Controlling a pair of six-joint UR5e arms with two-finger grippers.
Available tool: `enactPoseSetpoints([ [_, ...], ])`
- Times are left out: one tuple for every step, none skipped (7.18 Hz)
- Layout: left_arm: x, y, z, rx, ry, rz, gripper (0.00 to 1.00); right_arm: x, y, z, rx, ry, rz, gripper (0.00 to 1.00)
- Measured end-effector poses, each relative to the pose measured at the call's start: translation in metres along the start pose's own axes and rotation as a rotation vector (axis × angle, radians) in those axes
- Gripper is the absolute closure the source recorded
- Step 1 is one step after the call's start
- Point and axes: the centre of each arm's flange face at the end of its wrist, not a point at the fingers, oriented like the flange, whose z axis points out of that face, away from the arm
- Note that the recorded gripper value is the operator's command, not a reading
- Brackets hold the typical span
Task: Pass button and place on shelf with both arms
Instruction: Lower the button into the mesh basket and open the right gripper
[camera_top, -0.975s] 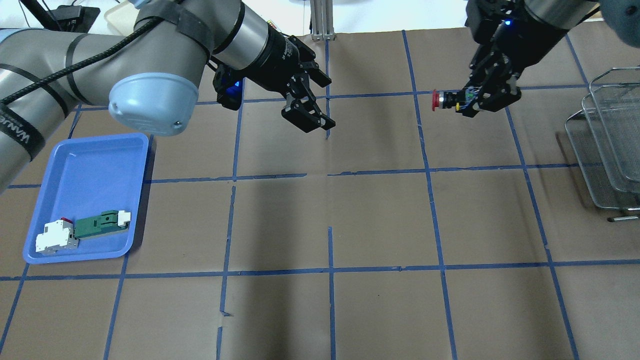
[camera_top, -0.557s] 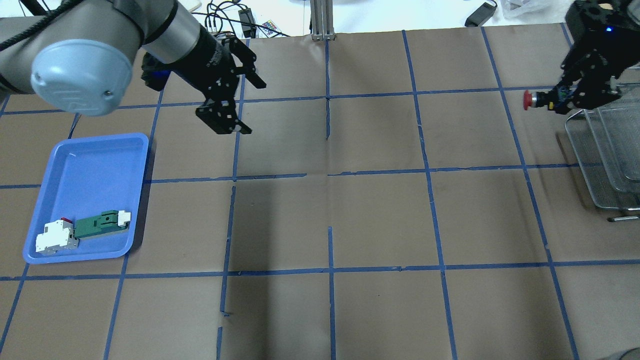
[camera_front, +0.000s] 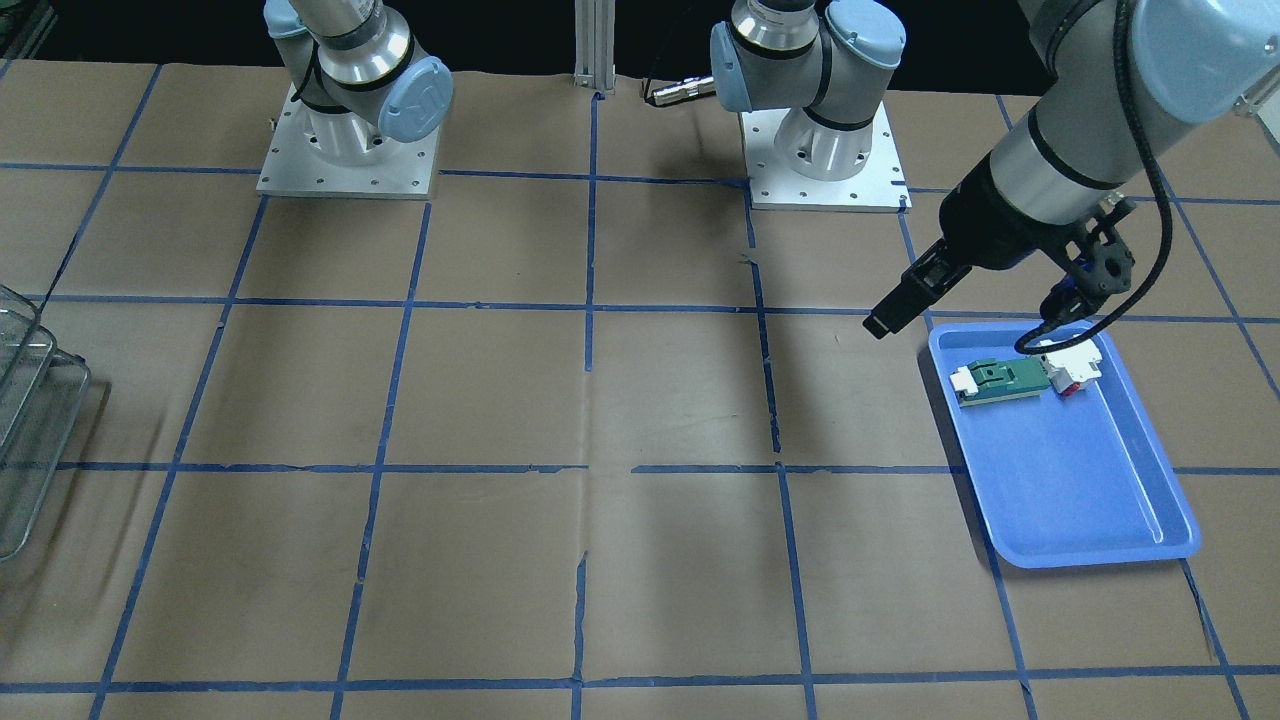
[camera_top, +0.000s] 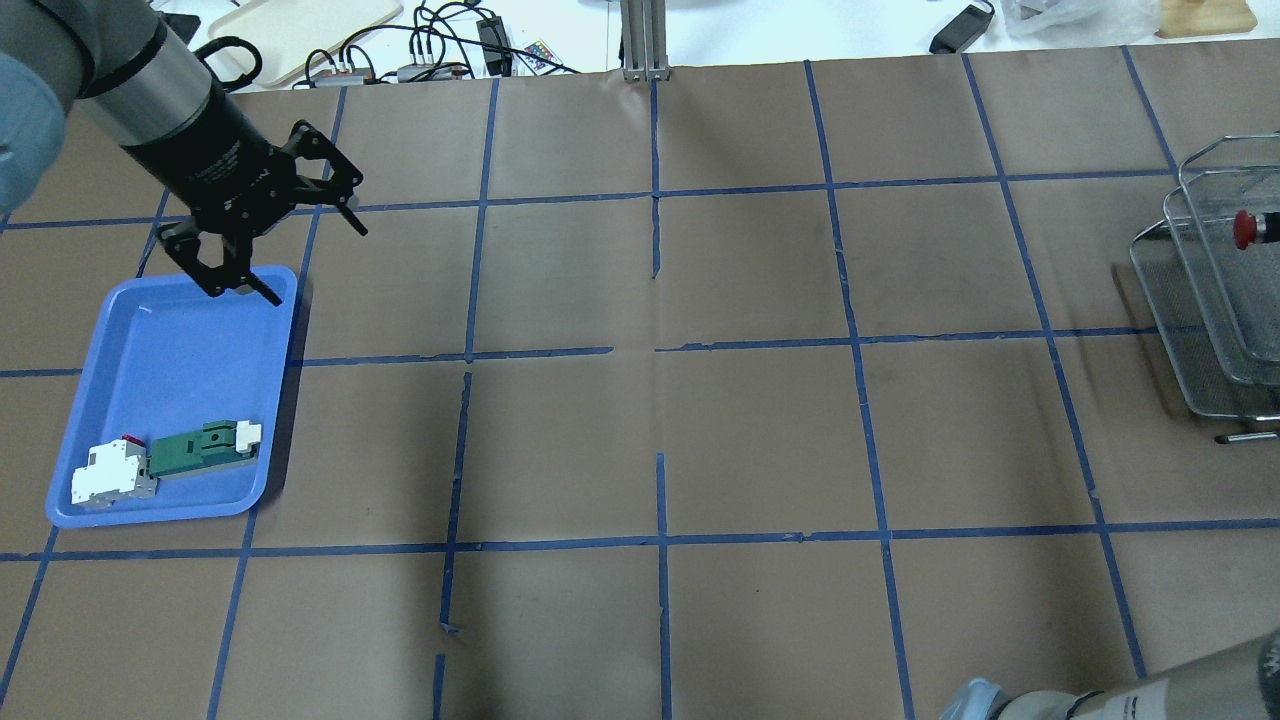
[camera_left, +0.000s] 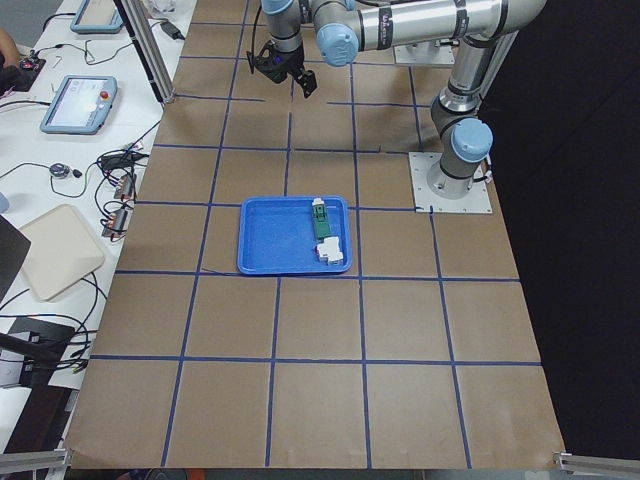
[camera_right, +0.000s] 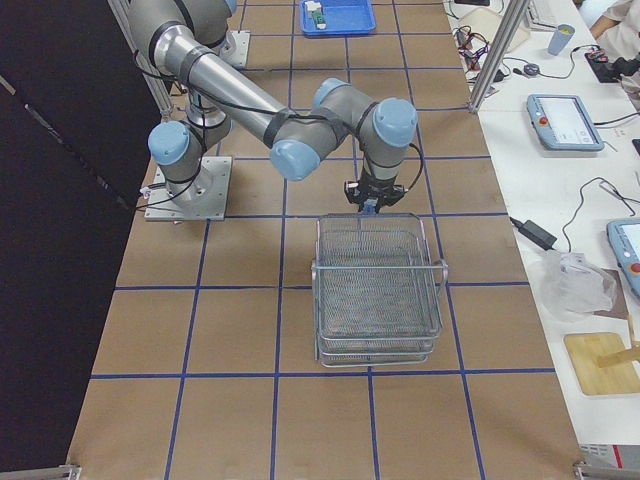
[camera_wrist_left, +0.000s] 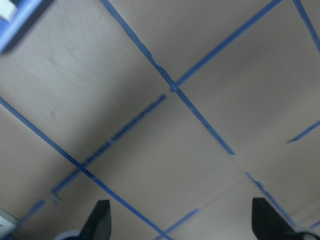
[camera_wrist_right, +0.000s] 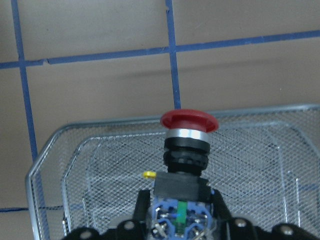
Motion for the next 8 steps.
enactPoseSetpoints([
  [-0.009,0.007,-0.009,0.027,-0.039,0.057,0.0,-0.002,0.015,0.006,-0.006,-0.01,0.007,0.85],
  [-0.017,0.017,-0.017,0.035,-0.069,0.08,0.0,-0.004,0.023,0.008,-0.016,-0.011,0.012,0.84],
  [-0.023,0.024,-0.022,0.033,-0.095,0.086,0.0,-0.004,0.029,0.009,-0.026,-0.012,0.017,0.46],
  [-0.027,0.023,-0.02,0.027,-0.122,0.122,0.0,-0.004,0.032,0.011,-0.03,-0.013,0.024,0.11],
  [-0.03,0.024,-0.015,0.019,-0.153,0.246,0.0,-0.005,0.034,0.012,-0.032,-0.012,0.032,0.02],
  [-0.032,0.031,-0.014,0.009,-0.162,0.392,0.0,-0.006,0.034,0.01,-0.034,-0.011,0.036,0.0],
  [-0.032,0.039,-0.012,-0.002,-0.137,0.474,0.0,-0.007,0.032,0.007,-0.037,-0.009,0.042,0.0],
  [-0.03,0.045,-0.011,-0.014,-0.087,0.519,0.0,-0.007,0.026,0.002,-0.041,-0.005,0.053,0.0],
])
